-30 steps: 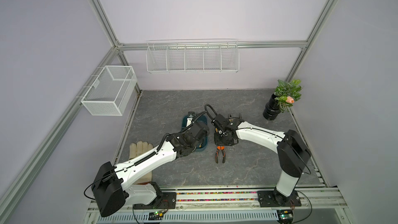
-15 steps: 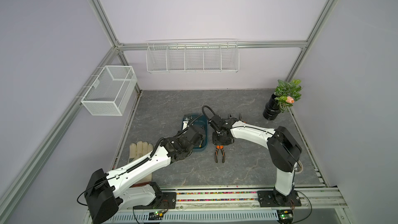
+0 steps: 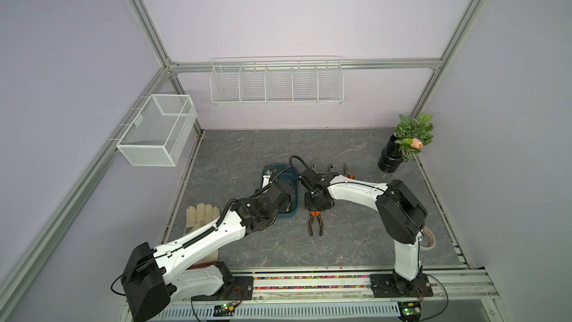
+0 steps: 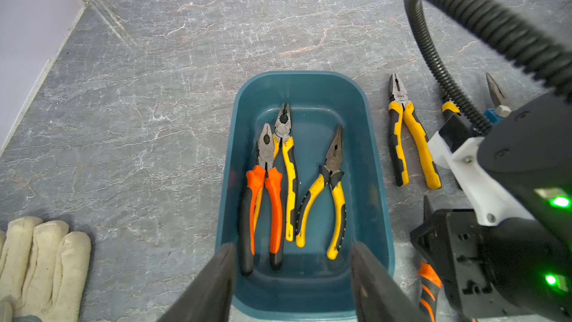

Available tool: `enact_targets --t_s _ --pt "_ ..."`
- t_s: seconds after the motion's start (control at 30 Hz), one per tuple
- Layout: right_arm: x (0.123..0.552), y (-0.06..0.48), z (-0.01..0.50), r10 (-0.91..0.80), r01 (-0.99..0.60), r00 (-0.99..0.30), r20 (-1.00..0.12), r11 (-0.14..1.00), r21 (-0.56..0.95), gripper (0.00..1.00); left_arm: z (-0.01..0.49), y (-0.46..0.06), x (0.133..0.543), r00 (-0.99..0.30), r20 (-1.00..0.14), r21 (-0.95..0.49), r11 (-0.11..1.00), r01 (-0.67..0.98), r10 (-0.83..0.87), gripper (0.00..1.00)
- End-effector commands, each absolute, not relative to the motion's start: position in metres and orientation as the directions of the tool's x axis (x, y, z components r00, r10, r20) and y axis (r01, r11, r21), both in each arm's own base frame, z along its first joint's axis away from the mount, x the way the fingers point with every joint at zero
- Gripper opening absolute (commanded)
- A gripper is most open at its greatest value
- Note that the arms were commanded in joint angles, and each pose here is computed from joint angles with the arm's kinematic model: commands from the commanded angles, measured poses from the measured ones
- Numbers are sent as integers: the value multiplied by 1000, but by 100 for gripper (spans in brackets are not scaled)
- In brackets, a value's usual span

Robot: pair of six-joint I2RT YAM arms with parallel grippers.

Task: Take the pliers out of the storage box
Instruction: Place the pliers at the center of the board.

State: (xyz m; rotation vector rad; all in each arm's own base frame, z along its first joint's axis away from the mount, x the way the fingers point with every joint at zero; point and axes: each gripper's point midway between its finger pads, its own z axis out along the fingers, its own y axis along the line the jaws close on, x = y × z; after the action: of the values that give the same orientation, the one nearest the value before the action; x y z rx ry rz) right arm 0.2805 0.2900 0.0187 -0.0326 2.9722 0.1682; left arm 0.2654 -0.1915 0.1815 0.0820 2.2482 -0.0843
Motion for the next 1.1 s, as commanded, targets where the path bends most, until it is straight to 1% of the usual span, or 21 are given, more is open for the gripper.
enact_targets --t_s 0.0,0.17,0.27,0.3,0.37,0.47,0.5,0.77,0.87,0.97,1.07 --pt "266 273 -13 -4 -10 -995 -104 999 50 13 180 -190 266 -624 -781 -34 996 82 25 61" --pt "264 272 -18 -7 -11 -995 -95 999 50 15 179 -190 266 -627 -779 -35 996 81 24 61" --pt "263 272 -20 -8 -13 -996 -88 999 50 19 179 -190 267 -627 -779 -32 996 81 26 61" --pt "262 271 -19 -7 -12 -996 -88 999 50 23 179 -190 267 -627 -779 -30 996 81 28 61" --pt "261 270 -19 -7 -12 -996 -90 999 49 24 180 -190 267 -625 -780 -29 996 79 27 61" --pt "258 269 -19 -10 -15 -996 -87 999 48 32 179 -191 268 -625 -780 -26 997 78 28 61" --pt "258 268 -20 -10 -14 -996 -86 999 47 33 179 -192 268 -625 -780 -30 996 80 27 61" --pt "256 267 -21 -11 -15 -996 -90 999 53 35 178 -194 269 -629 -777 -29 996 85 31 61" --pt "263 269 -11 -27 -33 -993 -119 998 49 42 180 -194 270 -627 -778 -22 996 84 35 61" --pt "274 272 8 -56 -62 -986 -155 997 36 44 181 -194 270 -626 -778 -15 996 87 43 61" --pt "288 279 42 -84 -99 -970 -229 994 55 47 182 -192 271 -626 -778 6 997 83 57 61"
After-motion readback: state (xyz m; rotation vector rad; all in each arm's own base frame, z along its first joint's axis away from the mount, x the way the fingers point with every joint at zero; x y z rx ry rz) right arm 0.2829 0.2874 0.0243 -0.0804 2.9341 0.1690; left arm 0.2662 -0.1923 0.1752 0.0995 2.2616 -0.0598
